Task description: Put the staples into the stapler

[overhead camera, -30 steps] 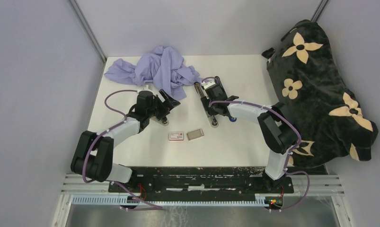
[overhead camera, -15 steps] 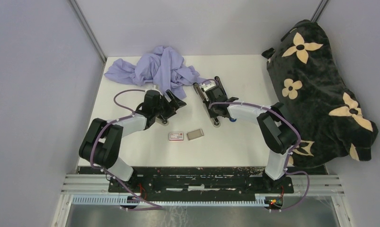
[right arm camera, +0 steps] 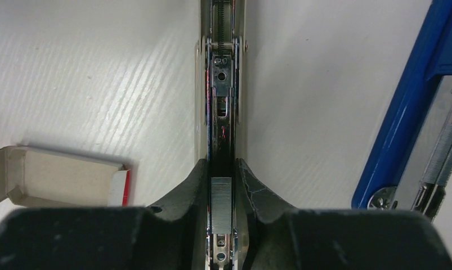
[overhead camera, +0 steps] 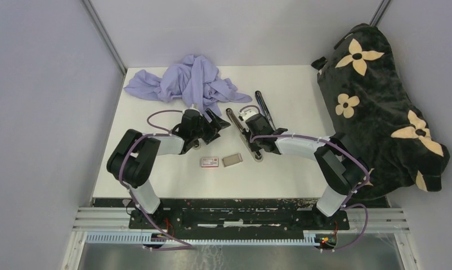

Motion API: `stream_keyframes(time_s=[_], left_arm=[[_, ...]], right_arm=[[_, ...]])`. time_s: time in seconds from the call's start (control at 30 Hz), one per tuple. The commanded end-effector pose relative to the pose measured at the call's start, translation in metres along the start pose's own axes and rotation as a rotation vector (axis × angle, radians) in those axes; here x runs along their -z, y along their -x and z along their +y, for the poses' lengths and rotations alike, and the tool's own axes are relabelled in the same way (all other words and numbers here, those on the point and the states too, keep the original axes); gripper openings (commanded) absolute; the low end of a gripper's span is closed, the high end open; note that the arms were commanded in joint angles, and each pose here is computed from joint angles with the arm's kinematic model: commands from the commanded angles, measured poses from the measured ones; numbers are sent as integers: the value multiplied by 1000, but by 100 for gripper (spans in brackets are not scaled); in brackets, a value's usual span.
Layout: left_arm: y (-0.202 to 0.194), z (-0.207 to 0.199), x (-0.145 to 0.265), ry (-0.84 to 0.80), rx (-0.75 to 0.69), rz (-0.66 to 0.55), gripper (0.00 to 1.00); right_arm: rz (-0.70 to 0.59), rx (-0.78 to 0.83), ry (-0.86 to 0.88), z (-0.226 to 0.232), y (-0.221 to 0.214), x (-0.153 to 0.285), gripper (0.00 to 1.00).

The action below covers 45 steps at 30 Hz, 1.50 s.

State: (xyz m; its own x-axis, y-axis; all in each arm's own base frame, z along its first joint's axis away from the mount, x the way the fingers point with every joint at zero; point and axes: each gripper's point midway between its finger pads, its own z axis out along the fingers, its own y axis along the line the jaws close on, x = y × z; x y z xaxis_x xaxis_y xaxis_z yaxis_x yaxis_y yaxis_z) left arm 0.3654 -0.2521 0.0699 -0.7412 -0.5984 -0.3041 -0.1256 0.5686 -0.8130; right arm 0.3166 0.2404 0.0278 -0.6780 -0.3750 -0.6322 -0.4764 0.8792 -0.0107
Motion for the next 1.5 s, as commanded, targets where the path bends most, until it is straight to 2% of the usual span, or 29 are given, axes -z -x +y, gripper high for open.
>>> stream_keyframes(time_s=[0.0,0.43,0.57,0.8,0.97,1.47], left_arm=[[9,-26,-15,-94,74,-31,88],[2,-26,-56,-99,96,-34,85],[10,-34,-60,-161,74,-76,85],[35,-66,-49,-281,-53,-187,84],[43,-81,-45,-325,-132,-222,82],[55,-69,-27,-256,-361,-333,63]], right_arm=[[-65,37,63,19,11,8,2],[-84,53,129,34,12,0,1],[-76,50,118,32,9,-2,1],[-72,39,91,28,7,-6,1],[-90,28,66,24,9,-8,1],[-251,57,183,47,43,-21,2]])
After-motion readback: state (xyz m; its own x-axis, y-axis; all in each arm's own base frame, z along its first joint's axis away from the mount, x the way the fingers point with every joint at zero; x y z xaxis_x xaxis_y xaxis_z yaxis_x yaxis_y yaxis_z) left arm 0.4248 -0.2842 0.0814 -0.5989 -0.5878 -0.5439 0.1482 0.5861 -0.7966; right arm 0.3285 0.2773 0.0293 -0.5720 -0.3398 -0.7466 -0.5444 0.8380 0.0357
